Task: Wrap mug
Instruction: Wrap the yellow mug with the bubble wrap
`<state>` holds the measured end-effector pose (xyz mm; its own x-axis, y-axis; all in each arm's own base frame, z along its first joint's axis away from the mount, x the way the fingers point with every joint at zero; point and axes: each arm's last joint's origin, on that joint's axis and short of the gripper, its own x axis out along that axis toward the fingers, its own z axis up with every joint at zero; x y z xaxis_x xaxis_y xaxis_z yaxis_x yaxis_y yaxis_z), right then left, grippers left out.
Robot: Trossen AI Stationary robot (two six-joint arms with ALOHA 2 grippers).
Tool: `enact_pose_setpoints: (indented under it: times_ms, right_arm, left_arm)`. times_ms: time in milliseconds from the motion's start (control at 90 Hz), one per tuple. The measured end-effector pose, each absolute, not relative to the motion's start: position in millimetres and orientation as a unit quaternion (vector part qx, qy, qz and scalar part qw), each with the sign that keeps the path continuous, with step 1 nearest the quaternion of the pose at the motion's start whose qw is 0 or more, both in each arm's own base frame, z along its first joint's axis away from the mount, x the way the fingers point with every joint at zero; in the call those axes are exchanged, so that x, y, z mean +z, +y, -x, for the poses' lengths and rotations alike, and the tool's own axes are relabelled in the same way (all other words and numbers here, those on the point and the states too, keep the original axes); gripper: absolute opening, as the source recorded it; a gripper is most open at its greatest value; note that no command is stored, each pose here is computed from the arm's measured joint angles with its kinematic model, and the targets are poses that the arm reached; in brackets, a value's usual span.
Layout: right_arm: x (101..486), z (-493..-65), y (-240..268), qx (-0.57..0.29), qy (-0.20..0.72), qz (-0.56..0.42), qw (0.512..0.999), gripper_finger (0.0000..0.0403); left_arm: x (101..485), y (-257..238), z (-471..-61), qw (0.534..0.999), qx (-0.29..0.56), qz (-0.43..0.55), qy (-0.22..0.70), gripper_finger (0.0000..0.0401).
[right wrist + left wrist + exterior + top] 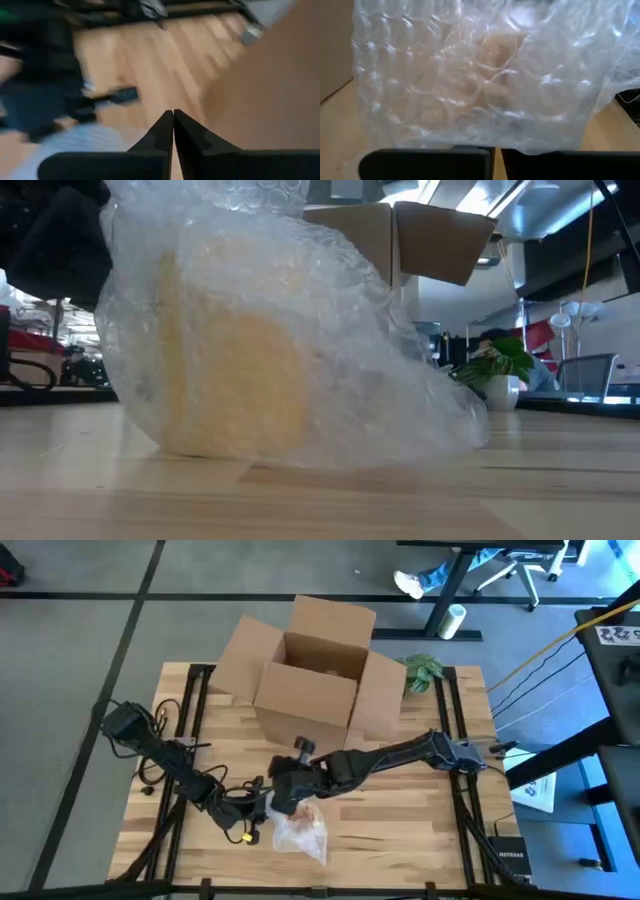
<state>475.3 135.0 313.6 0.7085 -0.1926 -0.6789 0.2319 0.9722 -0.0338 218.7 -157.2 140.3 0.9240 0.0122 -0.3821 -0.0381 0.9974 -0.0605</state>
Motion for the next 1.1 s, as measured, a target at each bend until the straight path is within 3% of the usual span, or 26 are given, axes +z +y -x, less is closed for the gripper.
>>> enact_pose_setpoints:
  times_ms: [133,333,500,789,1100]
  right_arm:
    - [310.7,-477.9,138.0,-0.042,0.384,-0.076,0.919,0.0]
    - [271.8,-485.6,146.0,0.008,0.45,-0.124,0.884,0.0]
    - [245.7,-478.6,150.0,-0.013,0.53,-0.141,0.836,0.0]
    - [235.2,-474.2,164.3,0.014,0.563,-0.157,0.811,0.0]
    - [182.2,-484.8,164.9,0.005,0.611,-0.141,0.779,0.0]
  left_arm:
    - [141.9,-157.5,-219.6,0.982,0.01,0.031,0.186,0.0]
    - [146.2,-158.3,-223.0,0.984,0.008,0.023,0.177,0.0]
    - [145.3,-157.8,-222.8,0.983,0.01,0.024,0.18,0.0]
    - [140.6,-156.8,-220.5,0.979,0.015,0.018,0.202,0.0]
    - [153.1,-166.8,-200.8,0.975,-0.009,0.048,0.215,0.0]
